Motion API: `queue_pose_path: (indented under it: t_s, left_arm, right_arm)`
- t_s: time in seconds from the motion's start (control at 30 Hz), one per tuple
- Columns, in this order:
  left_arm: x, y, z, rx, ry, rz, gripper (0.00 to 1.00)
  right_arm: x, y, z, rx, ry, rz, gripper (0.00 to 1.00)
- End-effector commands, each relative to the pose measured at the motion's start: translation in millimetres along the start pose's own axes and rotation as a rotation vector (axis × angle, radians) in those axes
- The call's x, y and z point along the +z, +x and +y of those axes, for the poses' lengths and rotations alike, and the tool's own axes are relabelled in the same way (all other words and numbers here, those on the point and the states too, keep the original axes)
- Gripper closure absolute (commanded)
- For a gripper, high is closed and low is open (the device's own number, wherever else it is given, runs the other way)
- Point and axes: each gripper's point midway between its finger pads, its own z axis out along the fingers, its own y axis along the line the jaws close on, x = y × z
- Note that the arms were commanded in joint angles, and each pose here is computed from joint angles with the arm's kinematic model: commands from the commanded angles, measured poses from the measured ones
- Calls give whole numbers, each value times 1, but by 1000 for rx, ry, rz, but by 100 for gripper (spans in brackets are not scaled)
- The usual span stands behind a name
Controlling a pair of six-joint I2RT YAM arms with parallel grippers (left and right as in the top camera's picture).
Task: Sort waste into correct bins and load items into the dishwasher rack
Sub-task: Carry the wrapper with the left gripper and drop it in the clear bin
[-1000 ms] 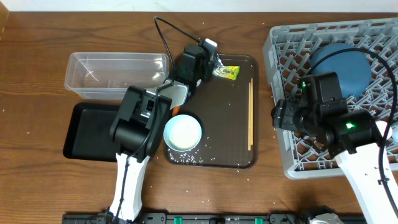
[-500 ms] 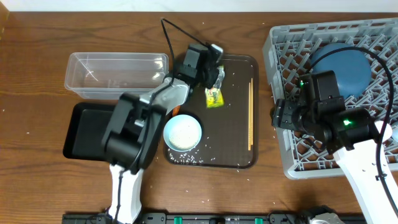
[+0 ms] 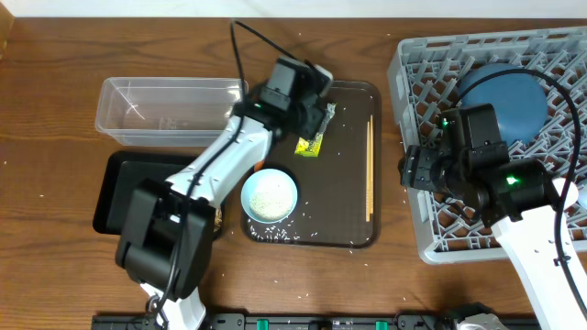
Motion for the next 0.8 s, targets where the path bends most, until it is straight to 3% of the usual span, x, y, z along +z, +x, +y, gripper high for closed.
queue_pose_path:
  t_s: [0.0, 0.17, 0.3, 0.33, 0.47, 0.6, 0.77]
  left_arm:
    - [16, 22, -27, 10, 36, 71, 18]
    - [41, 32, -24, 73, -113, 98, 18]
    - [74, 41, -21, 82, -134, 94, 19]
    - [81, 44, -21, 82, -134, 93, 27]
    - [86, 38, -21, 78, -134, 66, 91]
    - [59, 28, -23, 57, -135, 74, 94]
    - [-19, 8, -28, 21, -138, 59, 94]
  right_arm:
    - [0, 0, 4, -1, -7, 1, 26]
    - [0, 1, 4, -1, -6, 2, 26]
    - [0, 0, 4, -1, -9, -2, 26]
    - [0, 0, 4, -1, -9, -2, 26]
    - [0, 0, 4, -1, -8, -1, 25]
    - [0, 0, 4, -1, -8, -1, 25]
    - [0, -1, 4, -13, -8, -3, 24]
